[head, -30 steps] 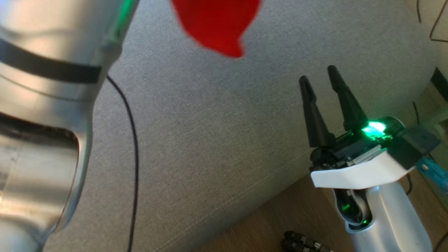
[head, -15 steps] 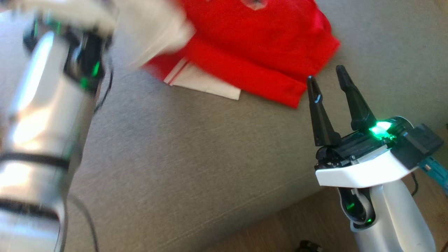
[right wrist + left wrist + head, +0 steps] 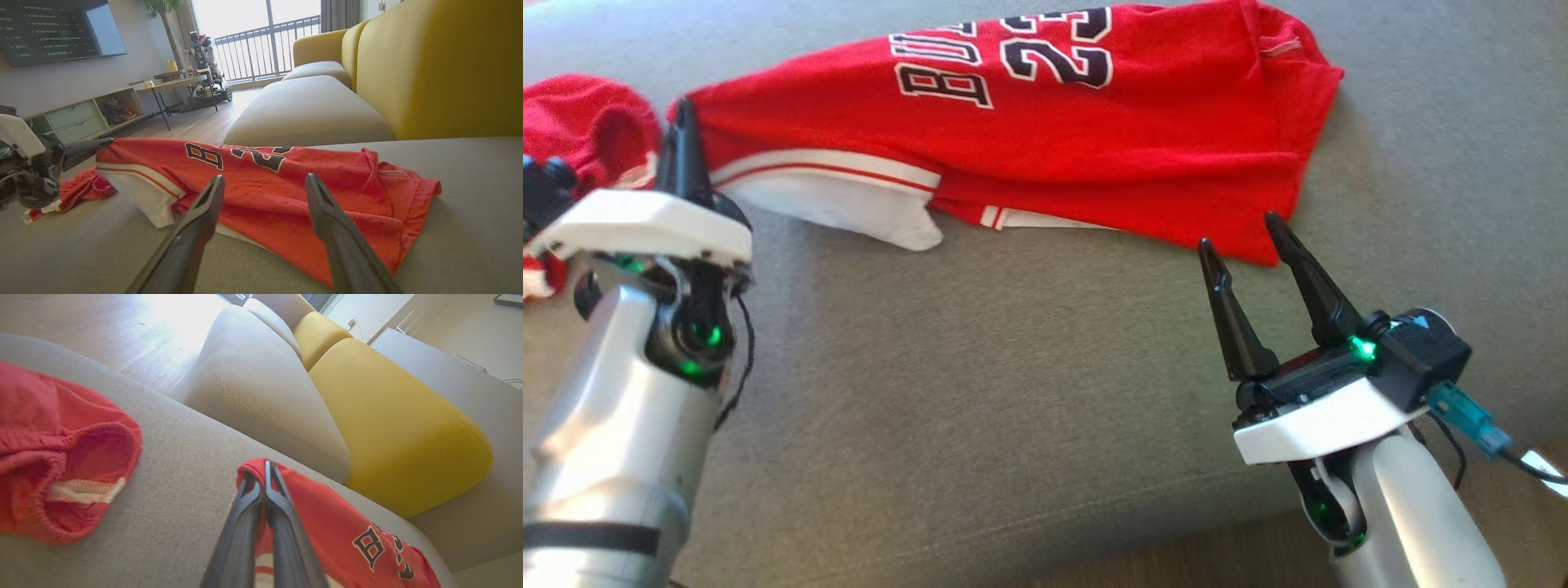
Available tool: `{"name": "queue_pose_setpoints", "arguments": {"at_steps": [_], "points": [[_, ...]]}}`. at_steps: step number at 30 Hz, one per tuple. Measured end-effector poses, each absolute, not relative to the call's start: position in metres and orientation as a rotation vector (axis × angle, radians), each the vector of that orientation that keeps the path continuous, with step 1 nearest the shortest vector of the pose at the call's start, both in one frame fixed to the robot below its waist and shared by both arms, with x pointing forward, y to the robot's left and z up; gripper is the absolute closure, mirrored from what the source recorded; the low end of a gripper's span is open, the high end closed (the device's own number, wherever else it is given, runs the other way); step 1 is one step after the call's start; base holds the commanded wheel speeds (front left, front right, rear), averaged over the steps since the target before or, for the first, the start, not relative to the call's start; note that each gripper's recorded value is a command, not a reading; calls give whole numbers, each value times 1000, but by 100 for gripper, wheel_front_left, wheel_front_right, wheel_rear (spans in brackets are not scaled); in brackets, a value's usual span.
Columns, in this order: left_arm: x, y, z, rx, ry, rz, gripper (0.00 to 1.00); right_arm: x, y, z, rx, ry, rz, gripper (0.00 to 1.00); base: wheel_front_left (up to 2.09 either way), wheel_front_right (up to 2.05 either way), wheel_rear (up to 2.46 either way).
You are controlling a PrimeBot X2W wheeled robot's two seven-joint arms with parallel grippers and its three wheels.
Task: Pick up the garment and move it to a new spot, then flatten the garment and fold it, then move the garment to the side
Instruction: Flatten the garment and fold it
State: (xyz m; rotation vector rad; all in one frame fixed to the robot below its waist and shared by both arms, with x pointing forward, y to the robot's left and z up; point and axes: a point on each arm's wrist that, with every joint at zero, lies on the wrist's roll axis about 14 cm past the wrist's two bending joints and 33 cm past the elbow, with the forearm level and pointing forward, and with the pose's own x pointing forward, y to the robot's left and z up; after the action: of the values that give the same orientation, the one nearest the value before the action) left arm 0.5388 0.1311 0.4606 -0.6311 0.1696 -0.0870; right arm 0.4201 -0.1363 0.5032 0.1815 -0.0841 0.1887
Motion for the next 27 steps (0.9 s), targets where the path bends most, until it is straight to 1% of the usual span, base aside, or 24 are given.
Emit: {"name": "queue_pose_setpoints", "arguments": {"at_steps": [2, 3, 5, 8, 13, 16, 19, 20, 23, 27], "points": [[528, 138, 456, -608, 174, -76, 100, 423, -132, 497, 175, -66, 200, 0, 0, 0, 0], [523, 141, 454, -592, 178, -69, 72, 425, -131, 495, 175, -60, 204, 0, 0, 0, 0], [513, 147, 449, -573, 186, -51, 0, 431, -128, 493, 156, -58, 215, 0, 0, 0, 0], [502, 157, 458, -493, 138, -45, 0, 447, -126, 496, 119, -69, 225, 0, 0, 0, 0], [480, 156, 500, -332, -33, -50, 0, 471, -123, 500, 56, -81, 236, 0, 0, 0, 0], [456, 150, 516, -239, -102, -50, 0, 478, -120, 499, 49, -76, 239, 0, 0, 0, 0], [433, 142, 528, -123, -155, -59, 0, 479, -120, 484, 31, -26, 237, 0, 0, 0, 0], [433, 142, 528, -123, -155, -59, 0, 479, -120, 484, 31, -26, 237, 0, 0, 0, 0], [412, 125, 539, -42, -195, -92, 0, 485, -126, 468, 11, 27, 215, 0, 0, 0, 0], [390, 105, 535, -30, -180, -119, 0, 511, -136, 467, -35, 47, 174, 0, 0, 0, 0]]}}
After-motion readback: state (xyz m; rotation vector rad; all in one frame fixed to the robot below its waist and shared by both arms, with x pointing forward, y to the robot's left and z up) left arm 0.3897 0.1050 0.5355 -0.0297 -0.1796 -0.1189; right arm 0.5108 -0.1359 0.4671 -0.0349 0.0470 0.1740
